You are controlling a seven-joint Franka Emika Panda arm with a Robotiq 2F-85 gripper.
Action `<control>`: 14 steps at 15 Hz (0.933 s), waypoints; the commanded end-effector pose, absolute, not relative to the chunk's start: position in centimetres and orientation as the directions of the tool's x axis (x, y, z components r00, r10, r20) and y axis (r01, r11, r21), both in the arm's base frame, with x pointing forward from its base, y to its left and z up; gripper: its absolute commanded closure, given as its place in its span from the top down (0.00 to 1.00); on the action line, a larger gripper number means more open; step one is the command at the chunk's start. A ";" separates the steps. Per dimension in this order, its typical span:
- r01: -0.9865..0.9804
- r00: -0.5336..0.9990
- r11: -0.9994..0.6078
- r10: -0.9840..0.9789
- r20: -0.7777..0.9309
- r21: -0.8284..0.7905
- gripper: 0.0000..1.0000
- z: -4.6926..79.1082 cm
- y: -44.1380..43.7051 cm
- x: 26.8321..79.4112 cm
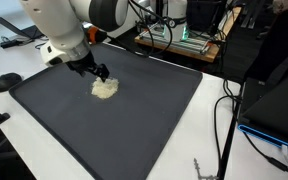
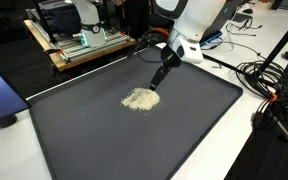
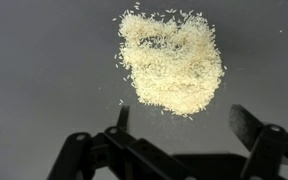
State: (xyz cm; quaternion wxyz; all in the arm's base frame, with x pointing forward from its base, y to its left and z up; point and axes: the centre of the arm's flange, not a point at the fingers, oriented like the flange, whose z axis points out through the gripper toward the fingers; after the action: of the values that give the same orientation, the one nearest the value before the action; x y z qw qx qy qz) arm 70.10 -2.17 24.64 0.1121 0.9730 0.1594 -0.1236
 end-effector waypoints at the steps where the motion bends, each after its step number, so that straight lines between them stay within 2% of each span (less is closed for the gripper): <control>1: 0.338 0.918 -0.924 0.282 -0.277 0.178 1.00 24.6 -2.1 70.1; 7: 0.206 0.937 -0.978 0.194 -0.289 0.012 1.00 24.3 -6.9 73.0; 14: 0.043 0.975 -0.991 0.070 -0.211 -0.130 1.00 23.0 -14.5 72.4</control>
State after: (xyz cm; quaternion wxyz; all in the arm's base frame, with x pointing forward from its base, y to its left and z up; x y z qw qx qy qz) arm 71.54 -11.86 23.23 -0.0178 0.9914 0.0451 -0.1216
